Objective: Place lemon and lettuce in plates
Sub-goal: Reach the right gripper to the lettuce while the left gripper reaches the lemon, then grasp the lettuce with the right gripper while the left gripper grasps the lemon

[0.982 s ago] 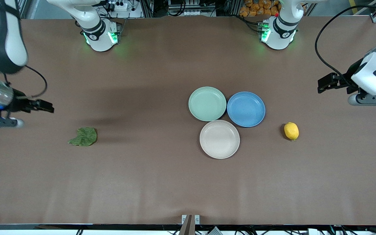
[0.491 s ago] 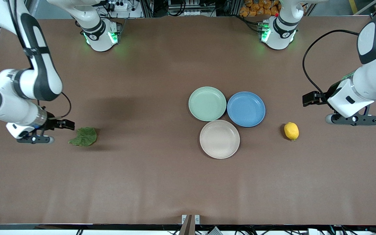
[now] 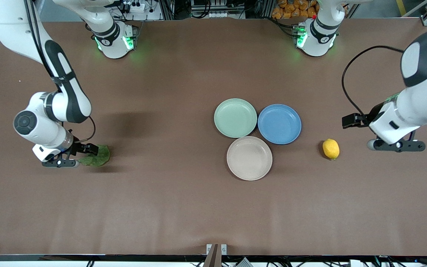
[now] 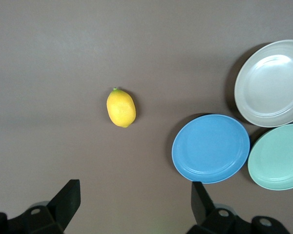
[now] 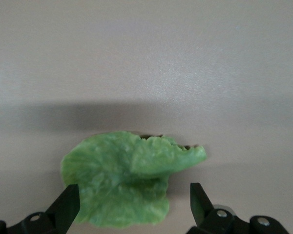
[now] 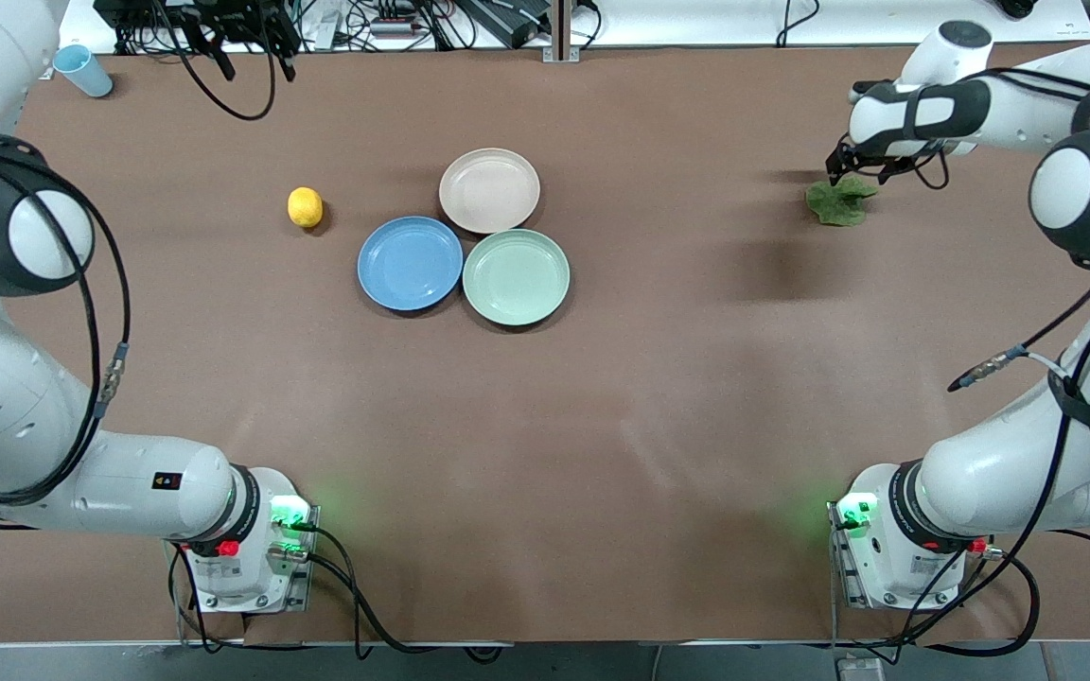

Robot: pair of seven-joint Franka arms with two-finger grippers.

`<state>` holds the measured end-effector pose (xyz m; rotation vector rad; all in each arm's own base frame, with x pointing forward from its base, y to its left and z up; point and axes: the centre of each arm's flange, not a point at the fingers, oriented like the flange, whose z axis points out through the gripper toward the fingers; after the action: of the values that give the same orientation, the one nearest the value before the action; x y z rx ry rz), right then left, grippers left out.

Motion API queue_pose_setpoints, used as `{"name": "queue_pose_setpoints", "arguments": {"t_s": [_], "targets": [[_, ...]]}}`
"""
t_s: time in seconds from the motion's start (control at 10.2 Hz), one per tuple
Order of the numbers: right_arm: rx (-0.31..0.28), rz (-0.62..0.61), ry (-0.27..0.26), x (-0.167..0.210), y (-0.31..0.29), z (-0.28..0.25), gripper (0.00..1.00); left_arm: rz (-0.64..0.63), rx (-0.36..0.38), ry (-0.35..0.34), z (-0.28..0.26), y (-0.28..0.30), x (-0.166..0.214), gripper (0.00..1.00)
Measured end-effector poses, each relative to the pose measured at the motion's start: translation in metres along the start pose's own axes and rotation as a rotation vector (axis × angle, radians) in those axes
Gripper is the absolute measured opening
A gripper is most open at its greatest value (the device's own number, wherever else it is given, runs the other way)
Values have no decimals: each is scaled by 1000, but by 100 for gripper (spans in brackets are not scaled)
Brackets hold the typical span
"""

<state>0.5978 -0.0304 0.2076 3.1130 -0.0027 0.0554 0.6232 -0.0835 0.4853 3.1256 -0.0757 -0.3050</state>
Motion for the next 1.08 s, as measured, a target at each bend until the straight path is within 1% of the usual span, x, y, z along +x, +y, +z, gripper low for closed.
{"name": "queue_pose_setpoints", "arguments": {"t_s": [0.2,0.29,0.49,0.59,0.69,0.79,0.88,1.08], "targets": [[-6,-5,18,-2,0,23,90,8,16,-60,45,-3,19,100],[-8,-12,23,-2,0,31,76,10,24,-76,68,-4,27,100],[-8,-28,33,0,-1,29,42,14,39,-80,110,-5,37,100],[-7,-29,35,3,-2,23,31,16,41,-85,130,-6,38,100],[-4,-32,19,7,-4,11,14,20,54,-106,150,-7,39,100],[3,-30,-17,12,-6,-8,4,27,77,-131,170,-9,40,100],[11,-26,-61,18,-10,-37,4,33,96,-153,188,-13,43,100],[30,18,-129,27,-38,-107,4,17,102,-163,217,-29,53,100]]}}
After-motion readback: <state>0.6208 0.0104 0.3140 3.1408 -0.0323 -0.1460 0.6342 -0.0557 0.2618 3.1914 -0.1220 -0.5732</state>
